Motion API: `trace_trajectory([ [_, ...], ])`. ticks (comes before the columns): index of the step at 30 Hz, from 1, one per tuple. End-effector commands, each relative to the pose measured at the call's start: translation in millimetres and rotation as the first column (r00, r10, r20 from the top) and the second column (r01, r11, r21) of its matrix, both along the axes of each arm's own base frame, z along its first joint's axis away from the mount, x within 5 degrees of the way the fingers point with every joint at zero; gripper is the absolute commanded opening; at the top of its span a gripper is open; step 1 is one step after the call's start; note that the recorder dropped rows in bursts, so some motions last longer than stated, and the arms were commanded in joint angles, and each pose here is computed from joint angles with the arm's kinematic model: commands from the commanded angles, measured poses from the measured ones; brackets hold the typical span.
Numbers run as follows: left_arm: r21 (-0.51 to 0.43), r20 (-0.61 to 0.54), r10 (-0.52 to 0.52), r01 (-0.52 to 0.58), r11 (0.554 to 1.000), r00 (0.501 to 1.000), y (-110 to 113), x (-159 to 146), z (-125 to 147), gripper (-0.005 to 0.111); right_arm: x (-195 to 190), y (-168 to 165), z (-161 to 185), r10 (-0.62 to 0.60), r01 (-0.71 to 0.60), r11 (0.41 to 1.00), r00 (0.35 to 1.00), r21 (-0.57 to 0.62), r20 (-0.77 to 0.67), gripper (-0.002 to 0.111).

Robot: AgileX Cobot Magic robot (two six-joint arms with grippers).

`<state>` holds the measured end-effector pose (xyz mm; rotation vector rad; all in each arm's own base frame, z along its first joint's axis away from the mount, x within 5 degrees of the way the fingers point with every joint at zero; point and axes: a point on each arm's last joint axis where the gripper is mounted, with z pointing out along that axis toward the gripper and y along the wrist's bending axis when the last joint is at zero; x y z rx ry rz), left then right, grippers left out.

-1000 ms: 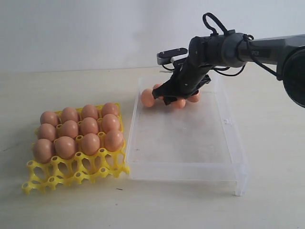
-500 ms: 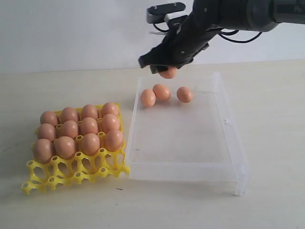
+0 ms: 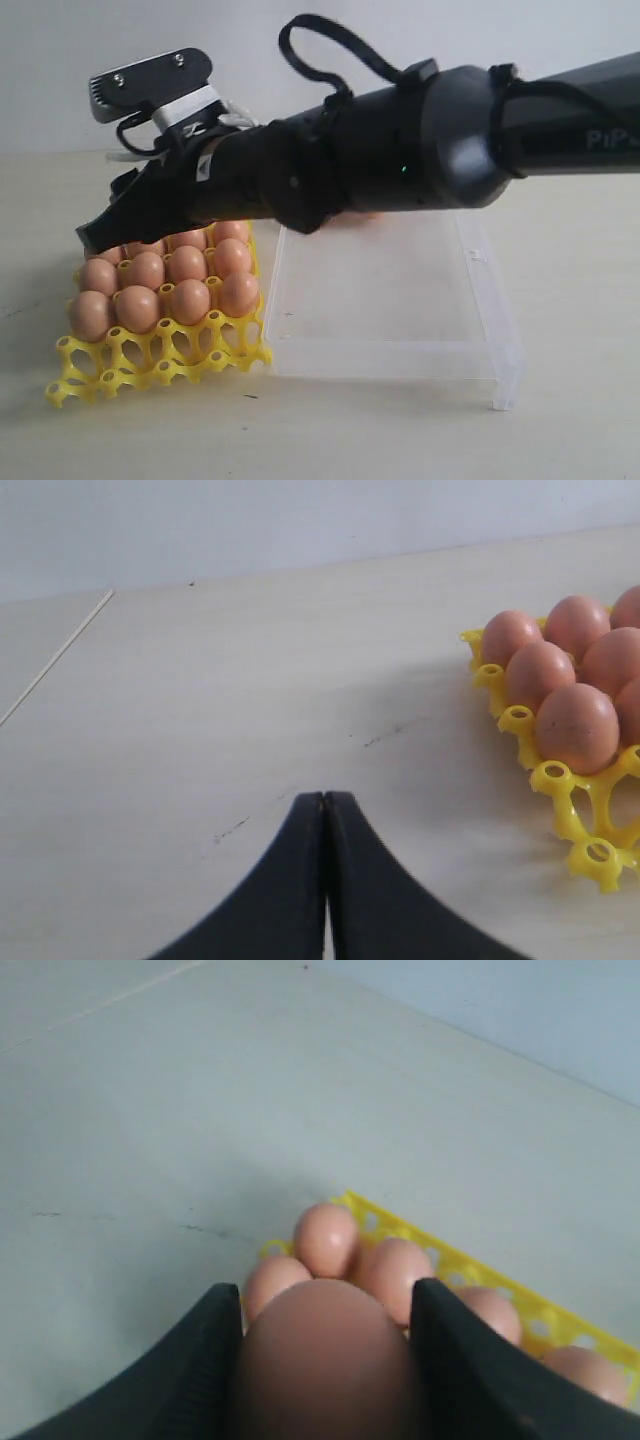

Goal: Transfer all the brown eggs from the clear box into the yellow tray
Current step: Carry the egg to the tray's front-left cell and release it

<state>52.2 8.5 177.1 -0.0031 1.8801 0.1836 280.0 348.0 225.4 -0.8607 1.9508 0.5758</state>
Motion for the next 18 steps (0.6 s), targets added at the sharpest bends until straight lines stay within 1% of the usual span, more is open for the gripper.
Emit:
trace_trajectory([
  [1,-0.002,0.018,-0.006,0.006,1.0,1.0,-0.4,-0.1,2.4,0.0,-11.9,17.7,-13.5,0.018,-0.018,0.997,1.0,0.071,0.006,0.0],
  [7,-0.002,0.018,-0.006,0.006,1.0,1.0,-0.4,-0.1,2.4,0.0,-19.9,35.6,-44.6,0.053,-0.039,0.987,0.995,0.154,-0.086,0.0],
  [10,-0.002,0.018,-0.006,0.006,1.0,1.0,-0.4,-0.1,2.4,0.0,-22.9,42.3,-57.0,0.102,-0.072,0.974,0.986,0.213,-0.132,0.0],
  [15,-0.002,0.018,-0.006,0.006,1.0,1.0,-0.4,-0.1,2.4,0.0,-30.4,52.1,-71.9,0.203,-0.126,0.934,0.957,0.333,-0.207,0.0],
  [18,-0.002,0.018,-0.006,0.006,1.0,1.0,-0.4,-0.1,2.4,0.0,-32.8,55.0,-87.5,0.234,-0.14,0.926,0.942,0.35,-0.241,0.0],
])
